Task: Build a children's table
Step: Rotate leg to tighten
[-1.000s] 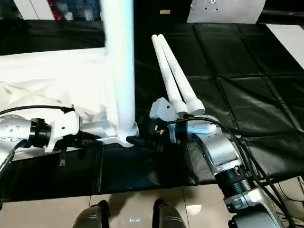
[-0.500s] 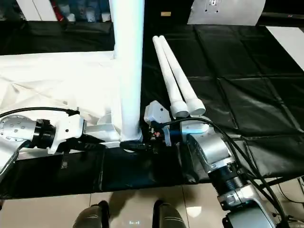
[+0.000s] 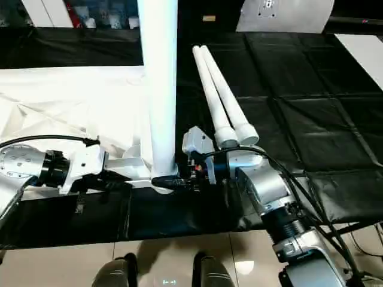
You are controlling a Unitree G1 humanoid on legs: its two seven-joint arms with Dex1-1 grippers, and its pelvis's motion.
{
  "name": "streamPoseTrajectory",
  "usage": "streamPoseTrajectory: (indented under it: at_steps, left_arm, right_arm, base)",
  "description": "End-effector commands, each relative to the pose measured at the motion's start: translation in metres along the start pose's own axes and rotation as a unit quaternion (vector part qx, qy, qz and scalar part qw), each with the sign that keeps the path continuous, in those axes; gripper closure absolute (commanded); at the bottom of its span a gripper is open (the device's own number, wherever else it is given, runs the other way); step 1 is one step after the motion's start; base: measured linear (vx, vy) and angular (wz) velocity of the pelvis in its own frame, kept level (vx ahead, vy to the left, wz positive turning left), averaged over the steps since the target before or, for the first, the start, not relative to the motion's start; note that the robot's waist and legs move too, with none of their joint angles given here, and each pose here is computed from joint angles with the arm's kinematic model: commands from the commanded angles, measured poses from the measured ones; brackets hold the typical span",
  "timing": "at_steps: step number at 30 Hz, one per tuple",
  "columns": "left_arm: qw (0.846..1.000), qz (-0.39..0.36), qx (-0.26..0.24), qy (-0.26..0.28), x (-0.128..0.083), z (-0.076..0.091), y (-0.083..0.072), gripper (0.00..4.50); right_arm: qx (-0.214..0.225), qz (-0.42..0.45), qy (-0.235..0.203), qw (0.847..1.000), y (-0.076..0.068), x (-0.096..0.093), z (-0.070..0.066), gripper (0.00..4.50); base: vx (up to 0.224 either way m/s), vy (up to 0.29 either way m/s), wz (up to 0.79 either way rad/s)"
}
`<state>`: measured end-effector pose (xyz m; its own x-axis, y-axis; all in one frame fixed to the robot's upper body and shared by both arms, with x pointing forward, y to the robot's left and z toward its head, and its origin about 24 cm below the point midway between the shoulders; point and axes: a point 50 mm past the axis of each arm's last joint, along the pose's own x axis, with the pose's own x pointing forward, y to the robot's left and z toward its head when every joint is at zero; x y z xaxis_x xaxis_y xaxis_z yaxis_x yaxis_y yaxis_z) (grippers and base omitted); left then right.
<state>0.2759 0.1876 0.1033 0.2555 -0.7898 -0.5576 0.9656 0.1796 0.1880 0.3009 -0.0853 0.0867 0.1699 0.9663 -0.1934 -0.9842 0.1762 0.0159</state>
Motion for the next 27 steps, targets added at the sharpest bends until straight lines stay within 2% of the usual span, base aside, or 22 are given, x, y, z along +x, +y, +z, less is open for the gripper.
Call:
streamPoseTrajectory:
  at_steps: [1,2,3,9,10,13,15,16,18,19,22,24,25,27]
  left_arm:
    - [1.000,0.006,-0.005,-0.025,0.009,0.009,-0.004,4.50]
    - [0.994,0.092,-0.042,-0.041,0.014,0.015,0.003,4.50]
    - [0.990,0.120,-0.057,-0.048,0.015,0.017,0.005,4.50]
    - [0.973,0.203,-0.091,-0.064,0.024,0.027,0.006,4.50]
    - [0.955,0.259,-0.114,-0.084,0.040,0.044,0.004,4.50]
    - [0.951,0.272,-0.114,-0.098,0.051,0.058,0.001,4.50]
    - [0.951,0.271,-0.112,-0.098,0.051,0.059,0.001,4.50]
    - [0.954,0.267,-0.102,-0.094,0.053,0.062,0.001,4.50]
    - [0.956,0.264,-0.092,-0.088,0.053,0.064,0.001,4.50]
    - [0.960,0.259,-0.084,-0.069,0.050,0.057,0.002,4.50]
    - [0.961,0.258,-0.081,-0.054,0.046,0.051,0.003,4.50]
    - [0.962,0.260,-0.079,-0.038,0.041,0.045,0.004,4.50]
    - [0.962,0.261,-0.078,-0.028,0.038,0.041,0.005,4.50]
    - [0.965,0.254,-0.070,-0.014,0.032,0.034,0.008,4.50]
  right_arm:
    - [0.050,-0.050,0.036,0.997,0.000,0.005,-0.023,1.76]
    - [0.086,-0.117,0.015,0.989,-0.002,0.018,-0.026,1.76]
    - [0.101,-0.136,0.006,0.985,-0.002,0.023,-0.026,1.76]
    - [0.144,-0.201,-0.022,0.969,-0.003,0.042,-0.024,1.76]
    - [0.180,-0.256,-0.044,0.949,-0.006,0.063,-0.018,1.77]
    - [0.184,-0.280,-0.044,0.941,-0.008,0.073,-0.014,1.77]
    - [0.184,-0.281,-0.044,0.941,-0.008,0.073,-0.014,1.77]
    - [0.184,-0.283,-0.045,0.940,-0.008,0.074,-0.014,1.08]
    - [0.184,-0.288,-0.045,0.939,-0.009,0.073,-0.016,1.08]
    - [0.185,-0.296,-0.044,0.936,-0.012,0.067,-0.018,1.08]
    - [0.180,-0.299,-0.044,0.936,-0.013,0.062,-0.019,0.64]
    - [0.172,-0.300,-0.047,0.937,-0.015,0.056,-0.019,0.57]
    - [0.162,-0.300,-0.053,0.938,-0.016,0.050,-0.017,0.30]
    - [0.140,-0.290,-0.062,0.945,-0.018,0.038,-0.013,0.21]
  base:
    - [0.000,0.000,0.00]
    - [0.000,0.000,0.00]
    - [0.000,0.000,0.00]
    - [0.000,0.000,0.00]
    - [0.000,0.000,0.00]
    - [0.000,0.000,0.00]
    - [0.000,0.000,0.00]
    - [0.000,0.000,0.00]
    - [0.000,0.000,0.00]
    - [0.000,0.000,0.00]
    - [0.000,0.000,0.00]
    - [0.000,0.000,0.00]
    - [0.000,0.000,0.00]
    - [0.000,0.000,0.00]
